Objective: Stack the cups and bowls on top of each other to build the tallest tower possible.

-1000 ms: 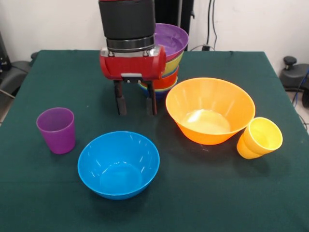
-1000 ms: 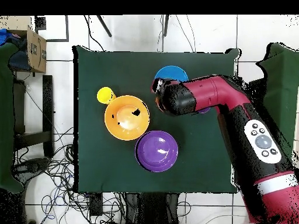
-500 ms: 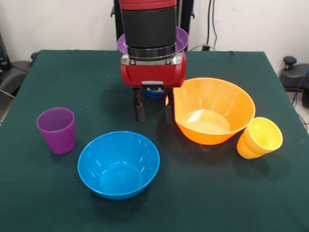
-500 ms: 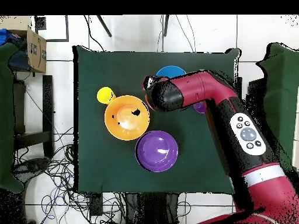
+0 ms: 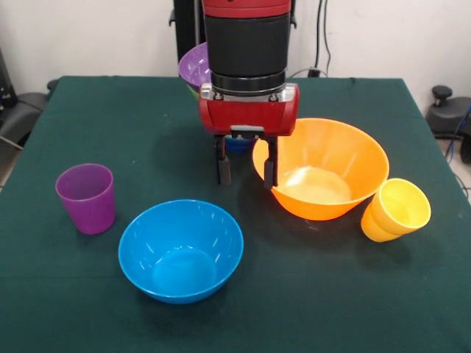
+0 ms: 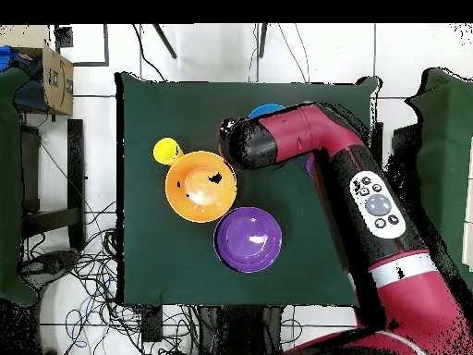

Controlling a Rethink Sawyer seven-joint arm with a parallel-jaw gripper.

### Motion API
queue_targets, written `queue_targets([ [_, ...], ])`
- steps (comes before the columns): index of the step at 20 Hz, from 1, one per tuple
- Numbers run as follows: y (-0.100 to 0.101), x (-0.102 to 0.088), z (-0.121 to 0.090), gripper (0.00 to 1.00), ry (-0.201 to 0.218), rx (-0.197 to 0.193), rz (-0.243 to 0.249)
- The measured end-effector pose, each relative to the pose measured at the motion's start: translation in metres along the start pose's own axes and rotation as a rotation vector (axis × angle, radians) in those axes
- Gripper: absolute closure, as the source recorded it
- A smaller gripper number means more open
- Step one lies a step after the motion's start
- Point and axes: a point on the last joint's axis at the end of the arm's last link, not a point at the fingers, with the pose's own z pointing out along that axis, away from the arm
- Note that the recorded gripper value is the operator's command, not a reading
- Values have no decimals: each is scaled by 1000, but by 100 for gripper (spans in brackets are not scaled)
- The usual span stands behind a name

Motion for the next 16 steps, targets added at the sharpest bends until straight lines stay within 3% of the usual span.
queue_targets([
  [8,4,-8,14,0,-9,26,6],
  [16,-6,-11,38,0,-11,59,18],
])
